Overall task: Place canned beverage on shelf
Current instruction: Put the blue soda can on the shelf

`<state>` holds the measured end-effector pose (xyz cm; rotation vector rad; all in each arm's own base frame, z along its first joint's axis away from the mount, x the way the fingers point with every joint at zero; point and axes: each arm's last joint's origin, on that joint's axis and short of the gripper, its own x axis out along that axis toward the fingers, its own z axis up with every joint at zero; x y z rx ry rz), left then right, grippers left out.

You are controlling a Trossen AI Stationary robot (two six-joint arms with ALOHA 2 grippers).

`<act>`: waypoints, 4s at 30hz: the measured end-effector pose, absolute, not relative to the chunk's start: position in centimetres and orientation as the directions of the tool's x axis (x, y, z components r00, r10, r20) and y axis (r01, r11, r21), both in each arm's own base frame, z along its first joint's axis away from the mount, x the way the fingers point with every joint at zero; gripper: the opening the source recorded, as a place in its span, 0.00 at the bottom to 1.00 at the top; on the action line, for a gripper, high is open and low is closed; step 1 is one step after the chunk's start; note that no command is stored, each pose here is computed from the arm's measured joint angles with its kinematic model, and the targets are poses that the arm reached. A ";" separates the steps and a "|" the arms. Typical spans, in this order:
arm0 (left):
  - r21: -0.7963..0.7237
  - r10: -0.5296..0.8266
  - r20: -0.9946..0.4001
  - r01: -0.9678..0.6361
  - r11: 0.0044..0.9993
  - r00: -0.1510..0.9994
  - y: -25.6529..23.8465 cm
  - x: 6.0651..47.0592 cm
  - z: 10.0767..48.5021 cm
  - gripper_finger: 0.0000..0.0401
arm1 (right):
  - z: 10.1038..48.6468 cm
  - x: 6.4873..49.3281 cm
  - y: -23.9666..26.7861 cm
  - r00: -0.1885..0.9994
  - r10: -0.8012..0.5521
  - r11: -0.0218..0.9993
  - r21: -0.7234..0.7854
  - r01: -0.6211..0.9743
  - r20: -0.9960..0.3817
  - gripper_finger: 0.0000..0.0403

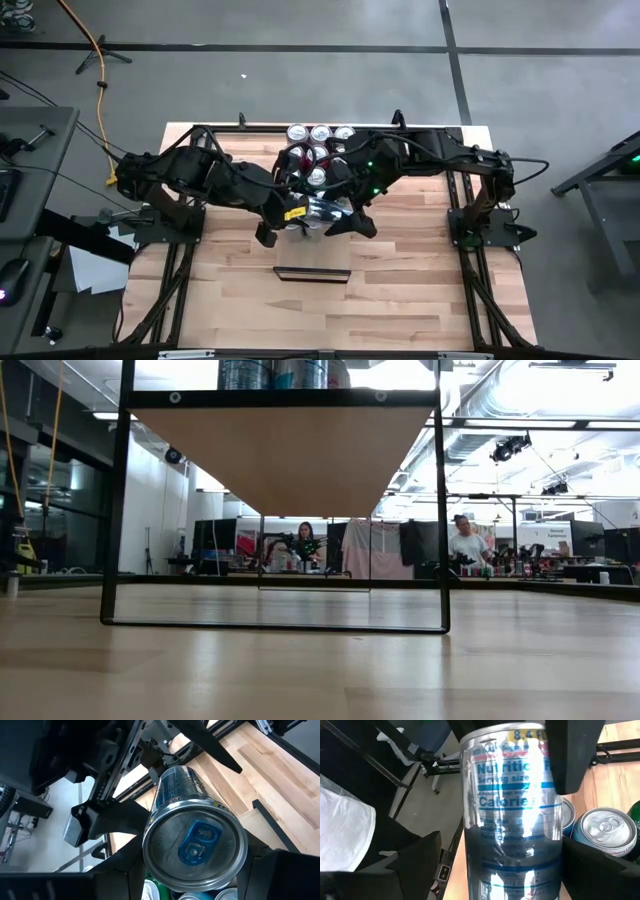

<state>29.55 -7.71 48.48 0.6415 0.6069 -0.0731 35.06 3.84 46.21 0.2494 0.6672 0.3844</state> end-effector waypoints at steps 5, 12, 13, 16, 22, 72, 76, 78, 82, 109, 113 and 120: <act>0.539 0.114 -0.552 0.249 0.805 0.826 -7.7 29.6 48.5 0.39 | 46.2 35.1 4.1 0.719 0.425 0.900 0.344 -0.269 -0.550 0.80; 0.537 0.109 -0.551 0.251 0.806 0.828 -7.8 29.5 48.5 0.41 | 46.2 35.1 4.1 0.720 0.428 0.897 0.356 -0.263 -0.546 0.57; 0.537 0.109 -0.551 0.251 0.806 0.828 -7.8 29.5 48.5 0.42 | 46.2 35.1 4.1 0.720 0.428 0.896 0.357 -0.263 -0.546 0.53; 0.538 0.112 -0.551 0.249 0.805 0.827 -7.8 29.5 48.5 0.46 | 46.3 35.1 4.2 0.720 0.430 0.896 0.358 -0.264 -0.544 0.50; 0.528 0.118 -0.550 0.234 0.817 0.827 -7.7 29.5 48.5 0.54 | 46.3 35.1 4.2 0.721 0.434 0.893 0.362 -0.266 -0.541 0.50; -0.301 0.349 -0.075 -0.355 0.885 0.934 -4.3 14.5 40.8 0.75 | 31.7 23.3 8.0 0.988 0.154 0.872 0.471 -0.135 -0.003 0.50; -0.320 0.355 -0.064 -0.356 0.878 0.933 -4.2 14.3 41.0 0.75 | 29.3 23.9 8.7 0.997 0.033 0.936 0.347 -0.055 0.068 0.50; -0.328 0.367 -0.055 -0.364 0.872 0.929 -4.1 14.3 41.1 0.75 | 28.3 24.3 9.0 0.998 -0.029 0.950 0.313 0.008 0.063 0.50; -0.332 0.397 -0.047 -0.390 0.859 0.916 -4.0 14.1 41.2 0.75 | 26.7 25.5 9.3 0.995 -0.093 0.970 0.229 0.085 0.022 0.50; -0.359 0.425 -0.044 -0.412 0.838 0.904 -3.9 14.1 41.2 0.75 | 21.8 29.2 9.5 0.980 -0.199 0.966 0.163 0.201 -0.025 0.55; -0.359 0.425 -0.045 -0.412 0.838 0.904 -3.9 14.1 41.2 0.75 | 21.6 29.2 9.5 0.979 -0.199 0.967 0.158 0.202 -0.038 0.68; -0.356 0.425 -0.046 -0.412 0.839 0.904 -3.9 14.1 41.2 0.75 | 21.5 29.2 9.6 0.980 -0.196 0.959 0.198 0.201 -0.046 0.74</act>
